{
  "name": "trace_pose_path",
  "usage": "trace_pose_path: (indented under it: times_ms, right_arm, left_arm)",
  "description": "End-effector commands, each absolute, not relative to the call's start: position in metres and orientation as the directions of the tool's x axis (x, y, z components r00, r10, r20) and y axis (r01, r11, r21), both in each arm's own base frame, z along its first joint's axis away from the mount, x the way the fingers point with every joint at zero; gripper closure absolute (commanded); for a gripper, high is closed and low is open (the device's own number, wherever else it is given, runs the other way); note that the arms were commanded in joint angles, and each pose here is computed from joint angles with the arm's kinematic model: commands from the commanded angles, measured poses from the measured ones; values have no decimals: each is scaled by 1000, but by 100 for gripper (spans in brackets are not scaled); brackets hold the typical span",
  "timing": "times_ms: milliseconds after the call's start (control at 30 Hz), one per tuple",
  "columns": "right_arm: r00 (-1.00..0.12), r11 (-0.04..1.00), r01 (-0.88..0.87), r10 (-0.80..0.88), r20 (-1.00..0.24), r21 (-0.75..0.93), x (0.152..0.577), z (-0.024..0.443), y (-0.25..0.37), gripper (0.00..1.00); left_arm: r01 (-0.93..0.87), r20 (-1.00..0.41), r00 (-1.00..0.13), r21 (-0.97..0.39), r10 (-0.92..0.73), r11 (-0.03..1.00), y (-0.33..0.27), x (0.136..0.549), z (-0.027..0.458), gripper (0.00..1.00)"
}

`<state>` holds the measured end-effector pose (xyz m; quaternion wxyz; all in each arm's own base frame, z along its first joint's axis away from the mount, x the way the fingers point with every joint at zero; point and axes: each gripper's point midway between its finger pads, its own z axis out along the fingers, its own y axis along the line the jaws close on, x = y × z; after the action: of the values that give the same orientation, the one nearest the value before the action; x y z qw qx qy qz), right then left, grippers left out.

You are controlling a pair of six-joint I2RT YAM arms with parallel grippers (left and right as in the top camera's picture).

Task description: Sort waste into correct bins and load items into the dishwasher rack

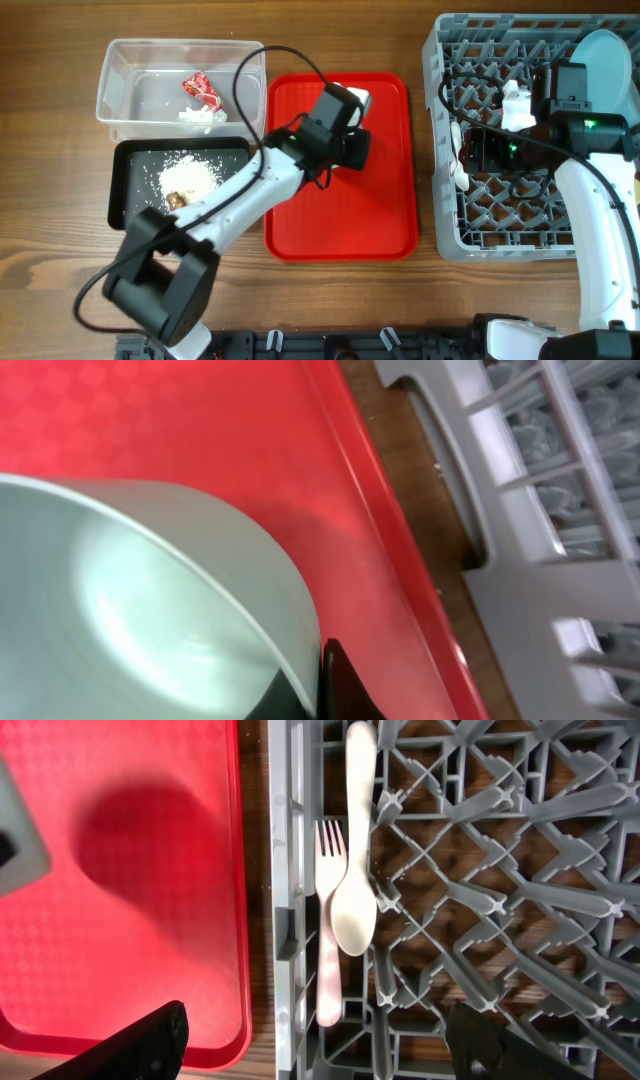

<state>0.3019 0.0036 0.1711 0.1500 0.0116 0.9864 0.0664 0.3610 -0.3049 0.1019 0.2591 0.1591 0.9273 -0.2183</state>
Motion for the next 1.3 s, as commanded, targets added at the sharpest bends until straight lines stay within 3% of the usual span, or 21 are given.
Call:
trace_pose_path:
  times_ms: [0,200,267,333,400,533,700,867,1033,1200,1267]
  right_arm:
    - [-951,991,6,47,-306,136,305,175,3,16]
    - [-950,990,3,47,-307,143,305,176,5,16]
    - [-951,990,3,47,-306,143,305,176,5,16]
    - [-951,990,4,48,-306,143,305,176,5,16]
    - [-950,990,3,47,-307,143,305,176,5,16]
    - [-941,984,-14,47,-335,176,311,179,11,16]
    - [-871,900,-163,62,-487,405,345,211,60,16]
    - [-811,879,-299,-29,-584,371,366,221,113,16]
    - [-856,969,-146,-23,-517,198,388,164,134,23]
    - [-934,976,-75,2,-357,202,392,93,143,46]
    - [-959,980,-45,12,-285,192,389,62,143,50]
  left_arm:
    - [400,-571,-800,-279,184,873,-309,369,93,96]
    - [392,-558,-809,-280,184,876,-308,367,90,94]
    - [390,-553,-812,-278,186,877,-307,366,89,75]
    - [388,-544,-817,-275,190,879,-306,364,87,71]
    - [384,-534,-823,-272,194,882,-304,362,85,59]
    - [328,-524,-839,-268,149,906,-275,370,100,57]
    - [166,-566,-824,-282,-24,945,-189,389,159,27]
    - [29,-571,-808,-283,-145,959,-122,384,190,24]
    - [-32,-541,-821,-274,-182,961,-100,380,186,23]
    - [-32,-538,-823,-273,-181,961,-100,379,186,18]
    - [-32,-538,-823,-273,-181,961,-100,379,186,17]
